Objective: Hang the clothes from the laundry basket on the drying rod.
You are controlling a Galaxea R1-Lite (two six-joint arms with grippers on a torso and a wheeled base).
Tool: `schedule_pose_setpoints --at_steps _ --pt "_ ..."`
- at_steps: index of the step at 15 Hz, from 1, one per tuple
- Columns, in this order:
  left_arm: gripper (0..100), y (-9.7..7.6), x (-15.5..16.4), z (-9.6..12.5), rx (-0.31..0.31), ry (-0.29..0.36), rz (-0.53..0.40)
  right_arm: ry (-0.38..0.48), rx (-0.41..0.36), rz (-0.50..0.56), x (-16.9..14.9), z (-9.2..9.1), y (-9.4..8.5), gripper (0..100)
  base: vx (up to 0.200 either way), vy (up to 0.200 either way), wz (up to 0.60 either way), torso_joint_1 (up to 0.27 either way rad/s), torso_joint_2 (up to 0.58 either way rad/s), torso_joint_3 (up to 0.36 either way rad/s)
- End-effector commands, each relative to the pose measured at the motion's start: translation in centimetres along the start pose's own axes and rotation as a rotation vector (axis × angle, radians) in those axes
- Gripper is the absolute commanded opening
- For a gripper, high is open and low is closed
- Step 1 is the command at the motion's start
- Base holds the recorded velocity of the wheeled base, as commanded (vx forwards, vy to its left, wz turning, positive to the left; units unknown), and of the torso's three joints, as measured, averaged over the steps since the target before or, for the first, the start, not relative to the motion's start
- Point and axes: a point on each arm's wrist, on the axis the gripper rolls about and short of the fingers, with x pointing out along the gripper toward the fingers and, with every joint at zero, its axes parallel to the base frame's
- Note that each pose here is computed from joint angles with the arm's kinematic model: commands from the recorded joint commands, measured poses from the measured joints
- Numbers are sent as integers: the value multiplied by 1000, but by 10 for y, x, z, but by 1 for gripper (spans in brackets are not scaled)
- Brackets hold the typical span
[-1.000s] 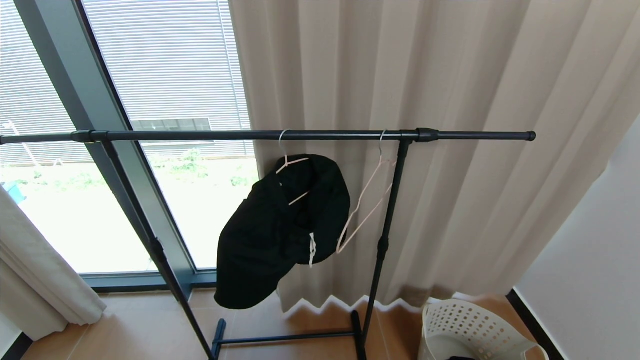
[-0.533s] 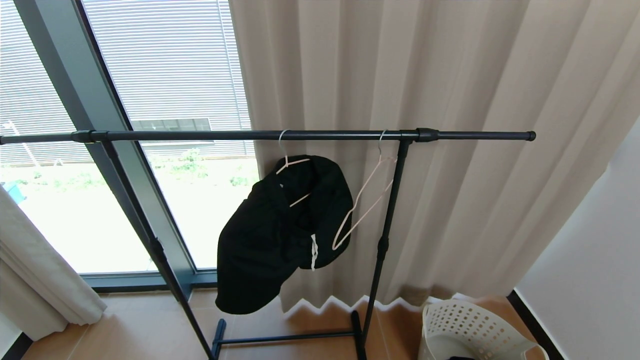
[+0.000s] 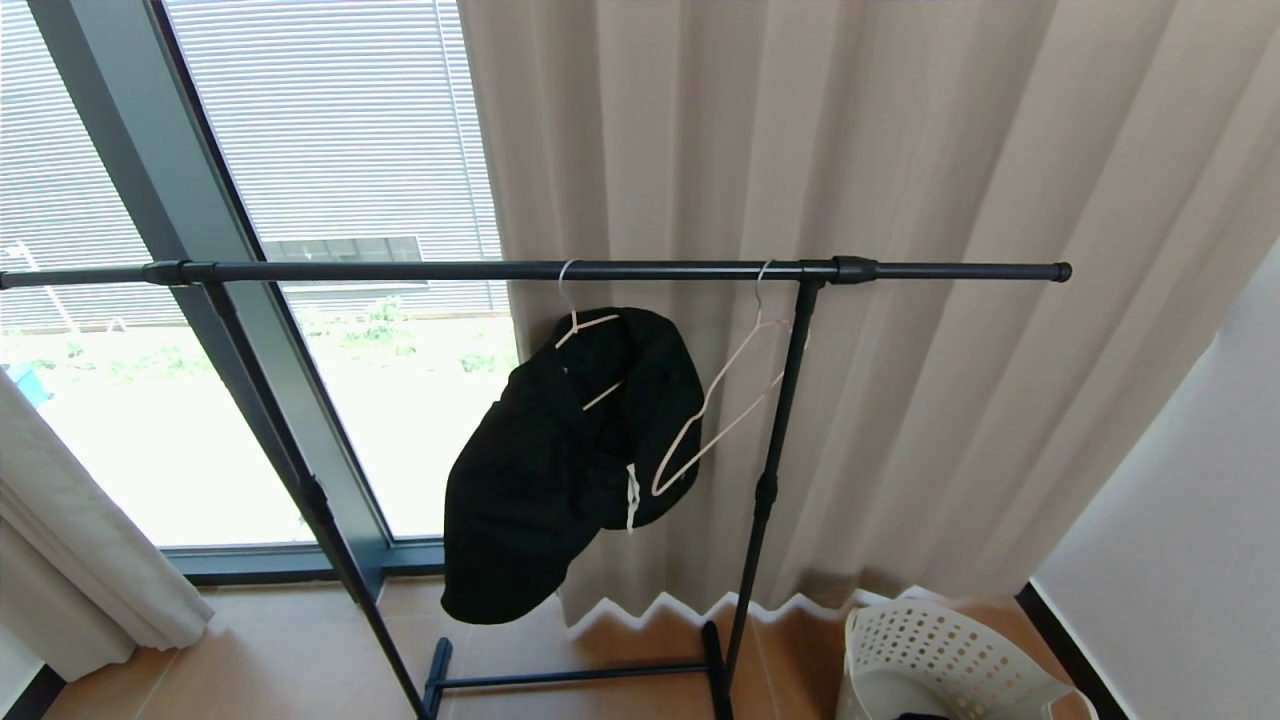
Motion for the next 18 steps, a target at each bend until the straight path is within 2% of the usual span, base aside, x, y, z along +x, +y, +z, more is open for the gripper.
schedule_pose_setpoints --at_steps 1,11,18 --pt "100 0 0 0 1 -2 0 3 0 1 0 0 0 100 0 0 0 0 0 0" --pt "100 0 0 0 1 -2 0 7 0 1 0 -1 0 100 0 0 0 -8 13 10" --pt "100 0 0 0 1 -2 0 8 4 2 0 -1 0 100 0 0 0 -141 334 178"
